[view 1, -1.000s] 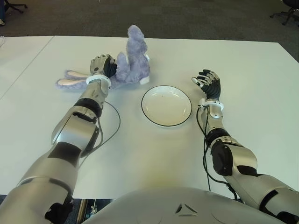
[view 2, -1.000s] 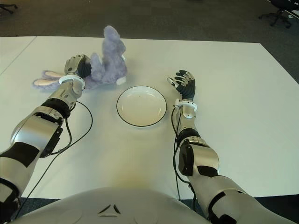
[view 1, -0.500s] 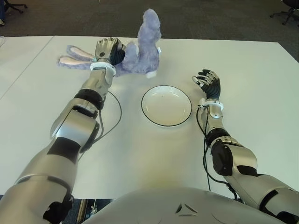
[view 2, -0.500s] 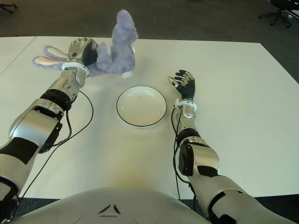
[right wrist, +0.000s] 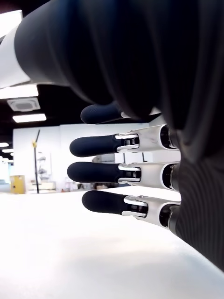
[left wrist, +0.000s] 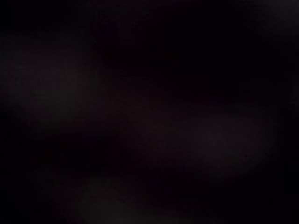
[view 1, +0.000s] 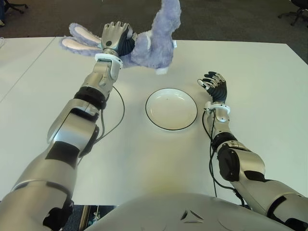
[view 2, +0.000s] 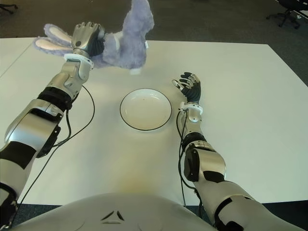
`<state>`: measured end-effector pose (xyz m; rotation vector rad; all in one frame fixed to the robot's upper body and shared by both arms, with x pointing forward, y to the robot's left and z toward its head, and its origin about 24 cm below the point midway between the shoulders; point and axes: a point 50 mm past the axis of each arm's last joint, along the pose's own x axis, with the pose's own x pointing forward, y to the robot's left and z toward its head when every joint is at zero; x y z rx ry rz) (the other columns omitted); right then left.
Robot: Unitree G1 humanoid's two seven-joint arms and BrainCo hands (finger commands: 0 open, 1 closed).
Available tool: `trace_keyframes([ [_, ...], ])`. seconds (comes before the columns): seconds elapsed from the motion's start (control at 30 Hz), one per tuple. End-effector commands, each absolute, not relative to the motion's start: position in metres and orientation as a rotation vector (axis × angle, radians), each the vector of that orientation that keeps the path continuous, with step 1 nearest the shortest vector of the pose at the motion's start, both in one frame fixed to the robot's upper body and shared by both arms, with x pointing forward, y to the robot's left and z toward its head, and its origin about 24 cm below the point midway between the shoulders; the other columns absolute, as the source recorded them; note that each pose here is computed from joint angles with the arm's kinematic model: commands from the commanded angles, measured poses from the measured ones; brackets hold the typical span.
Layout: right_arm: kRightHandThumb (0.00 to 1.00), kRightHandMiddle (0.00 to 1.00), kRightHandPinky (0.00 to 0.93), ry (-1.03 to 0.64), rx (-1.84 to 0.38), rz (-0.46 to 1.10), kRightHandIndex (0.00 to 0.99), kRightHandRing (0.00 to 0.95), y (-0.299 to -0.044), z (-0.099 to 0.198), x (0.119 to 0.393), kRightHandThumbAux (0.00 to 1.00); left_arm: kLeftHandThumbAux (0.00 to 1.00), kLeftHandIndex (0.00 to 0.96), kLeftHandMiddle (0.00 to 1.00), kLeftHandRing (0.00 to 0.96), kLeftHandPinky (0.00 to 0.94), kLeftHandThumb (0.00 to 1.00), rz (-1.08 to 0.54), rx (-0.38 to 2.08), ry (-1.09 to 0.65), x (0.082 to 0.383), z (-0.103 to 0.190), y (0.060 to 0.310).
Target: Put the doll into the plate.
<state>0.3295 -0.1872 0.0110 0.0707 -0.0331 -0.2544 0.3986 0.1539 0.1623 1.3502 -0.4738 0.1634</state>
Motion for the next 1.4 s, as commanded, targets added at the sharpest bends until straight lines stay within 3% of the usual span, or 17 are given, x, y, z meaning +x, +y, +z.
trace_keyframes([
  [0.03, 0.029, 0.345, 0.331, 0.521, 0.121, -0.310, 0.288, 0.352, -0.174, -0.104, 0.228, 0.844, 0.620, 0.688, 0.798, 0.798, 0.777, 0.836, 0.158, 1.373, -0.510, 0.391, 0.164, 0.154],
  [0.8, 0.032, 0.358, 0.360, 0.525, 0.116, -0.314, 0.298, 0.369, -0.174, -0.104, 0.228, 0.838, 0.632, 0.689, 0.821, 0.825, 0.839, 0.879, 0.095, 1.343, -0.625, 0.367, 0.173, 0.128],
  [1.03, 0.023, 0.355, 0.310, 0.522, 0.110, -0.306, 0.298, 0.357, -0.173, -0.104, 0.228, 0.843, 0.644, 0.681, 0.818, 0.822, 0.836, 0.883, 0.015, 1.324, -0.610, 0.356, 0.161, 0.119],
  [1.4, 0.036, 0.353, 0.343, 0.513, 0.131, -0.302, 0.299, 0.363, -0.173, -0.103, 0.228, 0.855, 0.647, 0.686, 0.824, 0.829, 0.858, 0.885, -0.058, 1.314, -0.598, 0.349, 0.143, 0.107],
])
